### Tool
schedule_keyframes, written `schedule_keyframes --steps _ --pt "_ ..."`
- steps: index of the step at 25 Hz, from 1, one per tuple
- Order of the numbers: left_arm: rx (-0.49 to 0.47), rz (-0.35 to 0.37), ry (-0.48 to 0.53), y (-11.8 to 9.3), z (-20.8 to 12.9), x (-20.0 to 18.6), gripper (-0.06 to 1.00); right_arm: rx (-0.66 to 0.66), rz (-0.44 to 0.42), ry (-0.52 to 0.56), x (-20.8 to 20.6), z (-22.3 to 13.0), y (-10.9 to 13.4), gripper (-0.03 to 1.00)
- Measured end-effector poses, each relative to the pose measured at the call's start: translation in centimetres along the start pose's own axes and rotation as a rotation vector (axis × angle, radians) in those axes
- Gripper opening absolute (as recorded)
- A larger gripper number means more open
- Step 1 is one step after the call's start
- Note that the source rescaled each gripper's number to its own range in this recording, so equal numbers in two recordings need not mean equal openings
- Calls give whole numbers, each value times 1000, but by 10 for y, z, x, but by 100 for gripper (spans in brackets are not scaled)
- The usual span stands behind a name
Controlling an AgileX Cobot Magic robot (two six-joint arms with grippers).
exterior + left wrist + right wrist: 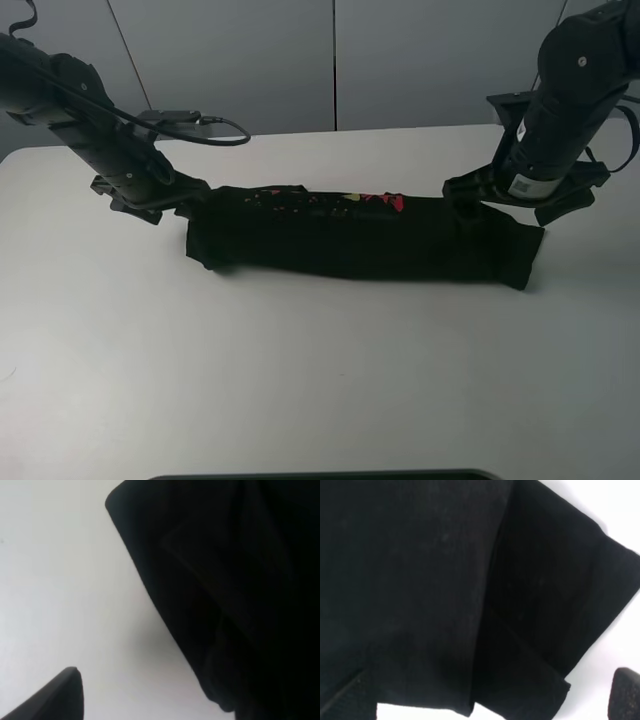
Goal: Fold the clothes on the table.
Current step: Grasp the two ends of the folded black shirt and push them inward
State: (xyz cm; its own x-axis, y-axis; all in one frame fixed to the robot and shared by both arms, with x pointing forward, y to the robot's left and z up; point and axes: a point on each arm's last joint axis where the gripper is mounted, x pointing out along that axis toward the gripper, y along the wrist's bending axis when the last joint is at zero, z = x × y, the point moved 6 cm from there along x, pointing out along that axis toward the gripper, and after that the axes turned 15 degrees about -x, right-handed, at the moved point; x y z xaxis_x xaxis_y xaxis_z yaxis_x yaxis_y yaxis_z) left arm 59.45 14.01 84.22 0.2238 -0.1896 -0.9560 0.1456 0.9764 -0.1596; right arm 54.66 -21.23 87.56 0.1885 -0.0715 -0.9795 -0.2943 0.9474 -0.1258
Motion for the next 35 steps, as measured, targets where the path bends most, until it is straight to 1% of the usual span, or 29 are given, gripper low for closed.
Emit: schedule_keyframes --steps 2,4,8,16,18,22,24,29,35 --pt "14 17 28 3 -4 6 96 0 0 -1 0 0 0 100" --pt "7 25 41 5 -6 11 96 2 0 -1 0 0 0 100" --pt "2 29 33 6 -5 15 96 40 4 -7 3 2 1 100" --pt "9 32 22 6 -4 15 96 180 15 60 33 -3 -18 100" --pt "11 32 20 6 -3 15 96 195 34 59 37 -2 -17 100" --pt "11 32 16 6 -3 15 96 214 105 58 46 0 -6 100" --pt "11 32 16 6 -3 15 96 222 123 64 51 1 -3 100" --pt "11 32 14 6 -3 15 96 226 135 76 65 0 1 100" --pt "11 32 14 6 -3 15 96 223 132 82 68 0 1 100"
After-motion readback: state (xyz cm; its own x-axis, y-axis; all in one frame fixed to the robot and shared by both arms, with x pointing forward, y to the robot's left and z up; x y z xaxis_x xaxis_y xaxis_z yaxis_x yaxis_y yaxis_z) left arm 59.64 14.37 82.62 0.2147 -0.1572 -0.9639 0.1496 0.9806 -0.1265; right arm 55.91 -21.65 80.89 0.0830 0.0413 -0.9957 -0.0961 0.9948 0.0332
